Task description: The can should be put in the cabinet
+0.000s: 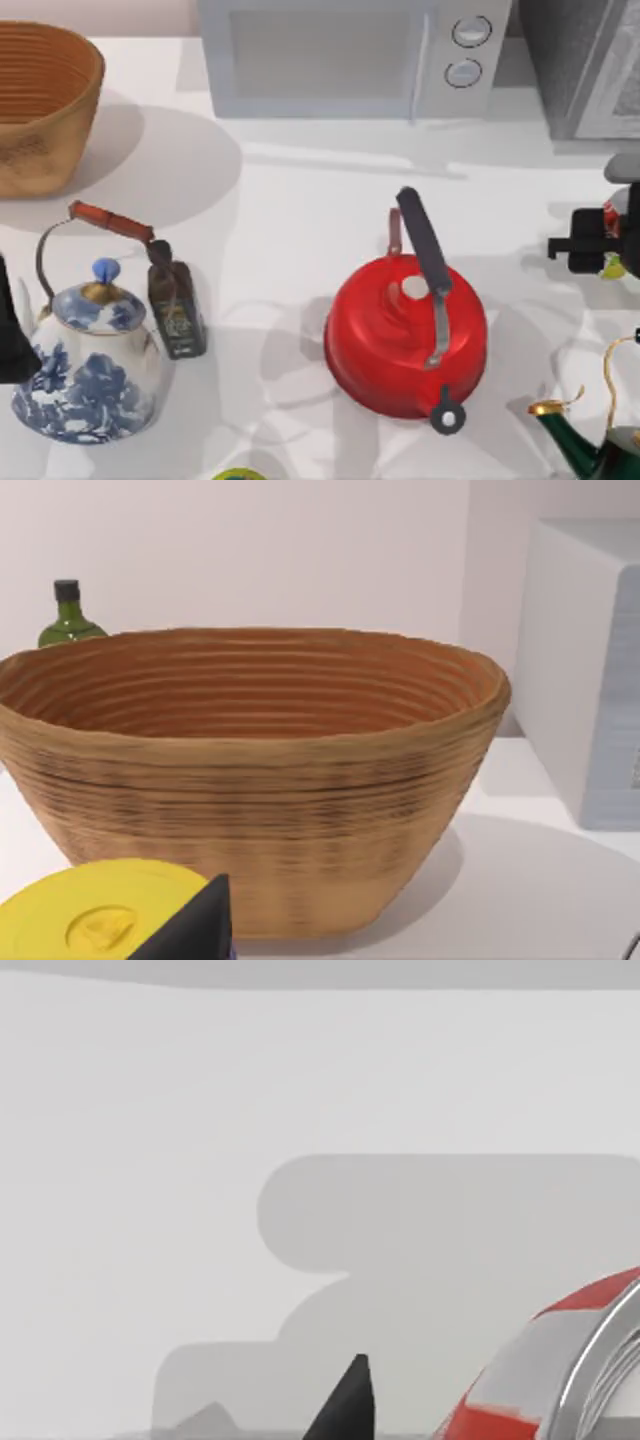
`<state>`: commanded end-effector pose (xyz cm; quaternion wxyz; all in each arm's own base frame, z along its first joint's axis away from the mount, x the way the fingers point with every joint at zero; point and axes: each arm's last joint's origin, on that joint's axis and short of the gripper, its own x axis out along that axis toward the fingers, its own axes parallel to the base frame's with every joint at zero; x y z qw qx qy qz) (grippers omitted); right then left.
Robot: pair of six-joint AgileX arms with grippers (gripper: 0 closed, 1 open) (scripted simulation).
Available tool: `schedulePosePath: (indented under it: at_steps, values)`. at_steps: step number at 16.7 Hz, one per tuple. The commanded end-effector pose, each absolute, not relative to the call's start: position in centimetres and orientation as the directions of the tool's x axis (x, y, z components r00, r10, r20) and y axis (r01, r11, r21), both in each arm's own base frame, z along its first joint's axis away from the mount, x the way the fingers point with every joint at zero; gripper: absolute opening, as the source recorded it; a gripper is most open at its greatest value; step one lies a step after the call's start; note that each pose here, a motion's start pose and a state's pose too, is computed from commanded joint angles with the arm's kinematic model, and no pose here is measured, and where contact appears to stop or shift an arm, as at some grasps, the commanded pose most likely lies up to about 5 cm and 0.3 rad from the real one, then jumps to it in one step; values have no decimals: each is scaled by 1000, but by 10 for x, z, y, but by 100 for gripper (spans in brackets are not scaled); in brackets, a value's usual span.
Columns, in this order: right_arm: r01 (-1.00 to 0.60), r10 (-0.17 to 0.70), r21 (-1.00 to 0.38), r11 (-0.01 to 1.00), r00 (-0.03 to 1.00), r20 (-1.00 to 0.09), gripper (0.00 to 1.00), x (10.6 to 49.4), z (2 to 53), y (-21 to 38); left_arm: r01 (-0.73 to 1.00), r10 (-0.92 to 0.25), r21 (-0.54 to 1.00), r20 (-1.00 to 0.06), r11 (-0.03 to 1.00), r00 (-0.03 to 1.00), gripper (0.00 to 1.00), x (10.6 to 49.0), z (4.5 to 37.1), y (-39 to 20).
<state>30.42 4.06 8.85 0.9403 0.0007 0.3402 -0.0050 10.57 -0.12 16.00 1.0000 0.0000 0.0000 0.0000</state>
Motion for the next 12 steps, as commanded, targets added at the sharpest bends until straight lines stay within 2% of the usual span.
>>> schedulePosePath:
  at_steps: [8, 12]
  values:
    - [9, -9, -3, 1000, 768, -640, 0, 305, 91, 41, 0, 0, 0, 0, 1000, 1000, 100, 106, 160, -1]
    - [5, -9, -9, 1000, 767, -641, 0, 315, 120, 43, 0, 0, 0, 0, 1000, 1000, 100, 106, 160, -1]
